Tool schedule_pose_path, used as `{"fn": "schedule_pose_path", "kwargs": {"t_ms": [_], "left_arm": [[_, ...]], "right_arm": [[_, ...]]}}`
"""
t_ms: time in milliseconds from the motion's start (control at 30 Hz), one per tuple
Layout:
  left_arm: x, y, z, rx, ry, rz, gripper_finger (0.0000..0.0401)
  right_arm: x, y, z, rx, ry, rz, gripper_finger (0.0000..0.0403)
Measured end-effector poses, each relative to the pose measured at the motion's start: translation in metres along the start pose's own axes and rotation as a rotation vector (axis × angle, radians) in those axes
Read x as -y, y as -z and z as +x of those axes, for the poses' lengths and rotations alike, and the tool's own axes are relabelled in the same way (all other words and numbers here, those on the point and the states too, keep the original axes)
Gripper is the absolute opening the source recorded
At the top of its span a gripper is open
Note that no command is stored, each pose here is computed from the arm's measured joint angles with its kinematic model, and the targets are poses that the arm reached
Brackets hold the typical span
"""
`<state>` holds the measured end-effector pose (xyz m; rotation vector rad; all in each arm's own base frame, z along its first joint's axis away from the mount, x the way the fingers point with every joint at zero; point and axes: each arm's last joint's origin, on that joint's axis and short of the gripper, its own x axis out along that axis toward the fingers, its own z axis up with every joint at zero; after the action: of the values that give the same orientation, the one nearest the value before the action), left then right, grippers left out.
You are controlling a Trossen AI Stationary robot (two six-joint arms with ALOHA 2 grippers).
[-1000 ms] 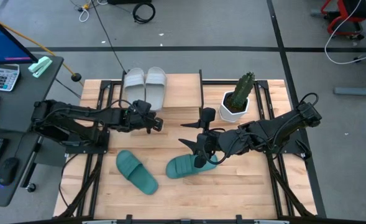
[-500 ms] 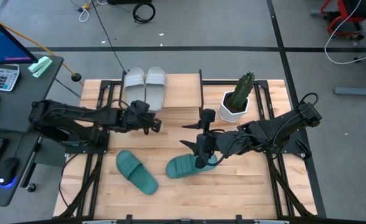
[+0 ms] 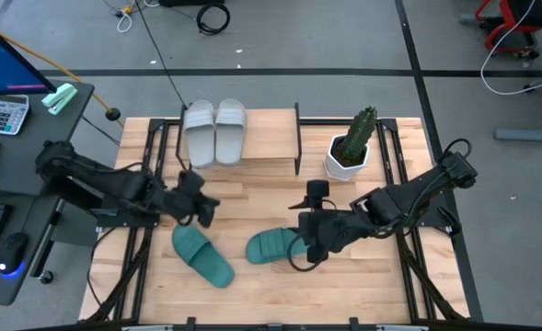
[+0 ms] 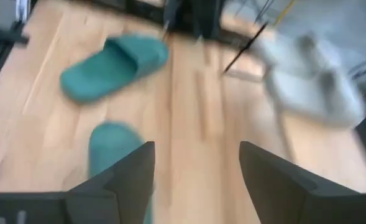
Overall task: Pick and place slides into the shelf
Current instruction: Put the right green slipper on the shelf
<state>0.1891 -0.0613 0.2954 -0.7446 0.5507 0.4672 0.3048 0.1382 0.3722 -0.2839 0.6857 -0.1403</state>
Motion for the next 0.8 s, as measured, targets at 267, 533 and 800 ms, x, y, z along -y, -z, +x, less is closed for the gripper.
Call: {"fn": "schedule_pose_path", "kwargs": {"t_ms": [267,533,800], "left_arm": [[0.012,0.027,-0.013,-0.112,0.082,0.018,0.0008],[0.011,0.045,-0.022,-0.182,0.067,0.038,0.0017],[0.012,0.052,-0.027,-0.206,0.085,0.060,0.0012]], "right_arm": [[-0.024,0.041,0.028,-0.153,-0.113,0.210,0.0240],[-0.038,0.092,0.069,-0.202,-0.058,0.622,0.0240],[-0.049,0.116,0.090,-0.155,-0.172,0.975,0.0240]]}}
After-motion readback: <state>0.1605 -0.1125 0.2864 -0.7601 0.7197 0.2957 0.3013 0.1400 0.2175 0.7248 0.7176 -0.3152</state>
